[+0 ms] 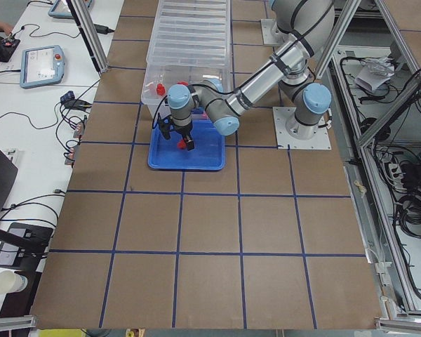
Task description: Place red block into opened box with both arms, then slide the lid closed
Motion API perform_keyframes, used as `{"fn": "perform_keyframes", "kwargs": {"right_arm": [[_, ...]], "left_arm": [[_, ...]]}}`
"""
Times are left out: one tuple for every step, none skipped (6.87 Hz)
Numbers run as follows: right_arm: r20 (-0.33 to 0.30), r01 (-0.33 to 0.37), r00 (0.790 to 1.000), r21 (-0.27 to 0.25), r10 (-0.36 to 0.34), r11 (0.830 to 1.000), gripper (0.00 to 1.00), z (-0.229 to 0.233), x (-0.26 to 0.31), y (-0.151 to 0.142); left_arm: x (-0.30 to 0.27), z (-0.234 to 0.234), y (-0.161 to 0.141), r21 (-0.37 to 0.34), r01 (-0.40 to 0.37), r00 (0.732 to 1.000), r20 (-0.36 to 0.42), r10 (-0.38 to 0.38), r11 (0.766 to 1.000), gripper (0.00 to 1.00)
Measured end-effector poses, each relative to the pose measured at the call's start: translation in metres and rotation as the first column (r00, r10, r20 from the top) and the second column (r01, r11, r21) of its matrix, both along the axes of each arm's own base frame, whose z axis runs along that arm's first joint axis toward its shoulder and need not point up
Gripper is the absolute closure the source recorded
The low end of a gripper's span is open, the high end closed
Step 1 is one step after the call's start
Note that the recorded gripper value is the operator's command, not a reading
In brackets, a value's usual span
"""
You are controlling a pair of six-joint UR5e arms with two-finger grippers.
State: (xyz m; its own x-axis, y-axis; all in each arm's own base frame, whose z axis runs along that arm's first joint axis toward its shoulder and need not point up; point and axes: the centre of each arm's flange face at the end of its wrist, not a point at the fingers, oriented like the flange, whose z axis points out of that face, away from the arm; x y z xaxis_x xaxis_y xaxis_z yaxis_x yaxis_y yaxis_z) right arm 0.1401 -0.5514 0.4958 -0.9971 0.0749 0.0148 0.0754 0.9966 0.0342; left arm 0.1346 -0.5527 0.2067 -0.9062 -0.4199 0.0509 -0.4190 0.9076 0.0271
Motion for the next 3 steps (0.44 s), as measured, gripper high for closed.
{"fn": "perform_keyframes", "kwargs": {"right_arm": [[-0.002,0.000,1.000,-0.001,0.000,1.000,0.00,0.000,0.000,0.000],[-0.005,0.001,1.000,-0.002,-0.001,1.000,0.00,0.001,0.000,-0.001],[-0.008,0.002,1.000,-0.004,-0.002,1.000,0.00,0.002,-0.001,-0.001]], "left_arm": [[0.000,-0.009,-0.002,-0.009,-0.002,1.000,-0.003,0.002,1.000,0.02],[-0.001,-0.019,-0.003,-0.007,-0.004,1.000,-0.017,0.003,1.000,0.03],[-0.003,-0.027,-0.001,0.001,-0.013,0.999,-0.031,0.013,1.000,0.27]]}}
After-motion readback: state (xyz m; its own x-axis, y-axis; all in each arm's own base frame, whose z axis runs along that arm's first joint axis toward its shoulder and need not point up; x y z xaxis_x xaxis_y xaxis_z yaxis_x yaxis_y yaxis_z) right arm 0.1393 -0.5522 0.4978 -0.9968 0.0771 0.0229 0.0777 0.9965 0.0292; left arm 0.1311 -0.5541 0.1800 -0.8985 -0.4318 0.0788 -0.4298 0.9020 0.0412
